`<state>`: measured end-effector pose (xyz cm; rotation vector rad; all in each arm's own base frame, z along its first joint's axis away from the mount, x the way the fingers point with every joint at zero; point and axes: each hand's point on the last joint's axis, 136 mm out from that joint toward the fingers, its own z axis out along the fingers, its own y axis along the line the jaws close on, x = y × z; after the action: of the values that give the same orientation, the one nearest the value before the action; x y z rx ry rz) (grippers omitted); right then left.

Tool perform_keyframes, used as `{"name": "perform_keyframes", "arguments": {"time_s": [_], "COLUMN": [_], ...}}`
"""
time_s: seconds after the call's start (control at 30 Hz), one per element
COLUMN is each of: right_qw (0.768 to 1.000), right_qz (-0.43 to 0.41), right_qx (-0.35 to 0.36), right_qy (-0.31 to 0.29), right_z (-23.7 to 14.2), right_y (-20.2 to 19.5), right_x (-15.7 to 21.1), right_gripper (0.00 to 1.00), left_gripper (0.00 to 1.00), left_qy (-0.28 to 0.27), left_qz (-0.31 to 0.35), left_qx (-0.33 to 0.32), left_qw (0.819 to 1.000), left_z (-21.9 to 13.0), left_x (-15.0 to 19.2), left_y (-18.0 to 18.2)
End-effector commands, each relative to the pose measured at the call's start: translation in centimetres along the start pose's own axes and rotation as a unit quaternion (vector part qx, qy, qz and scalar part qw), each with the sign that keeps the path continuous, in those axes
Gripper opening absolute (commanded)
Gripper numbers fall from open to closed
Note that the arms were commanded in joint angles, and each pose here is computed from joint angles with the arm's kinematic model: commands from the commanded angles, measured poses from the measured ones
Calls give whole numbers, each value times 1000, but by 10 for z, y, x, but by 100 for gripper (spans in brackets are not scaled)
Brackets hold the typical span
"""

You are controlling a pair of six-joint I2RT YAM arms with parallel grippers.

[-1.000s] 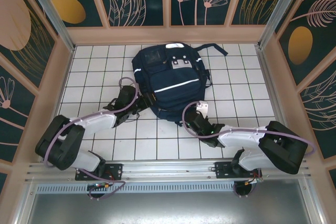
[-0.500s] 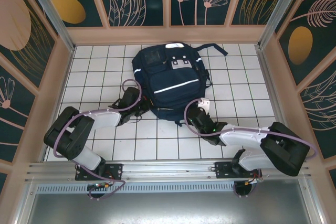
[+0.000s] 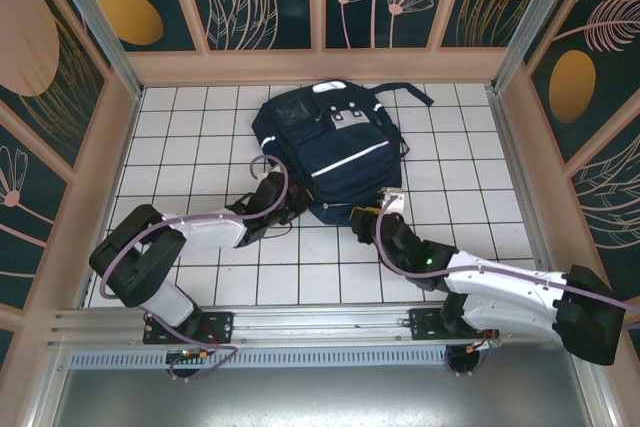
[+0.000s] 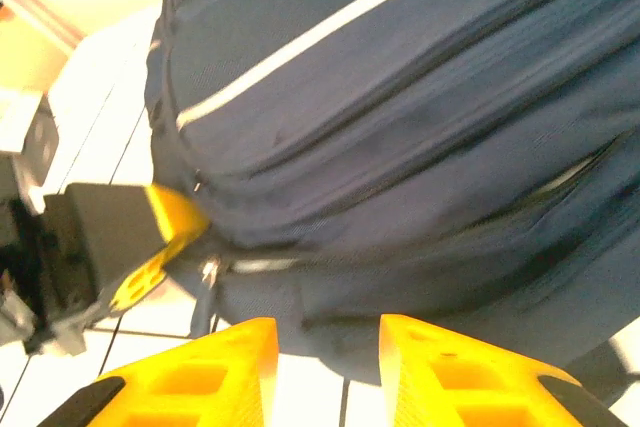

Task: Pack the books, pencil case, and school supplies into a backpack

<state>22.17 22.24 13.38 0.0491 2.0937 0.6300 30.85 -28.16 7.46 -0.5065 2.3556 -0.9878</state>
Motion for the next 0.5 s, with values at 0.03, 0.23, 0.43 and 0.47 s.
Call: {"name": "perform_keyframes", "arguments": {"time_s": [0.03,0.23,0.43,0.47], "right_qw": [999,997,996,994], "right_qz": [0,6,-25,-36], "right_qx": [6,-23,59,76], "right_qy": [37,70,69,68], "right_z": [2,23,36,37], "right_y": [7,33,34,34], "right_x": [23,42,37,36], "right_gripper": [31,32,33,33], "left_gripper": [0,0,0,0], "left_qy": [-18,-15,-15,-15], "left_qz": [0,2,5,5], "left_qx": [88,87,80,81], "left_qw": [996,996,997,997], "left_z": [-1,0,0,0], "left_x": [-10,-8,-7,-7], "left_y": [-60,-58,-54,-54]}}
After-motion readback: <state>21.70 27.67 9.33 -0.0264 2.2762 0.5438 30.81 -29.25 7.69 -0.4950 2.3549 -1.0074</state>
